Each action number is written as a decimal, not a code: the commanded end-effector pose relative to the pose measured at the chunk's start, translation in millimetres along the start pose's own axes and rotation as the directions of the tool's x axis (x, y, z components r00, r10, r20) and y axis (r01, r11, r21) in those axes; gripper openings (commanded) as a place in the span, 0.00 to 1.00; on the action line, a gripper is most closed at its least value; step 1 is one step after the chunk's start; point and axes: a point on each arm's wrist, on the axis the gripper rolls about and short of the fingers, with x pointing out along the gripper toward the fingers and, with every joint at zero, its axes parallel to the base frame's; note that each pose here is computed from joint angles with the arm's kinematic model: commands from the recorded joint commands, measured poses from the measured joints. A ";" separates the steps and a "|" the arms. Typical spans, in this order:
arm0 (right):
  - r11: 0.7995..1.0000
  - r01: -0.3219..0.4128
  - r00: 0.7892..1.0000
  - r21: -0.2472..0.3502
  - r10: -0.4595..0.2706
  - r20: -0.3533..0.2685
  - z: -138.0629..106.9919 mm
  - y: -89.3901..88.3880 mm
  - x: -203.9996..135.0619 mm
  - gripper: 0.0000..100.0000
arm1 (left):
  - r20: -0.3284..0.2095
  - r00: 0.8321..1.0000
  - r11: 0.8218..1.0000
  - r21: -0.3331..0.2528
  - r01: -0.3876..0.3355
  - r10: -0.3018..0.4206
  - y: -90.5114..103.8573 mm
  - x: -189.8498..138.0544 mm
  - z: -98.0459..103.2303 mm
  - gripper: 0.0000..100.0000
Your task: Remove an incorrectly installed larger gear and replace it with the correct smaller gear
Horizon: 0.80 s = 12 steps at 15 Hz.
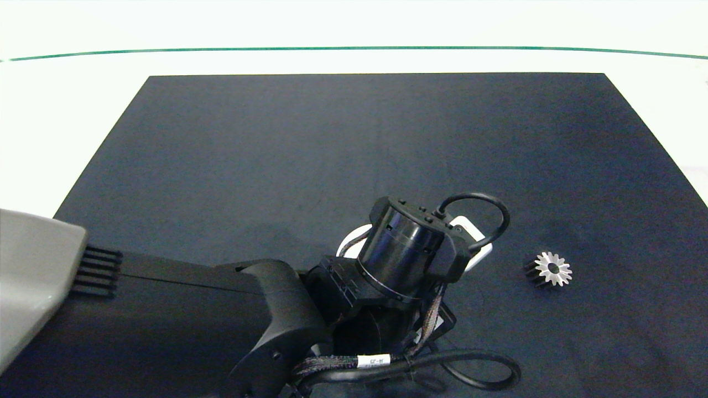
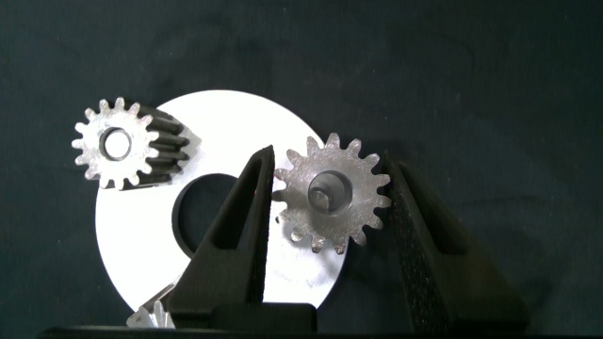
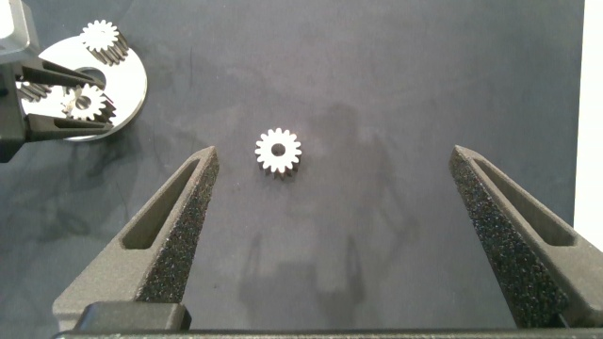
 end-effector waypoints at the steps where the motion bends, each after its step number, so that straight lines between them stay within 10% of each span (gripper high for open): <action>1: 1.000 -0.003 1.000 -0.002 0.003 -0.003 -0.5 0.2 0.8 1.00 | -0.017 1.000 1.000 0.003 -0.007 0.007 1.7 0.2 -5.1 0.19; 10: 1.000 -0.005 1.000 -0.002 0.005 -0.008 -2.9 0.7 0.6 1.00 | -0.007 1.000 1.000 0.003 -0.006 0.006 -1.4 0.7 -10.1 0.19; 11: 1.000 -0.005 1.000 -0.002 0.005 -0.006 -2.8 0.7 0.2 1.00 | -0.008 1.000 1.000 0.004 -0.004 0.004 -2.0 0.5 -10.1 1.00; 12: 1.000 -0.004 1.000 -0.002 0.004 -0.005 -2.4 0.6 0.0 1.00 | -0.009 1.000 1.000 0.005 -0.003 0.004 -2.0 0.5 -10.2 1.00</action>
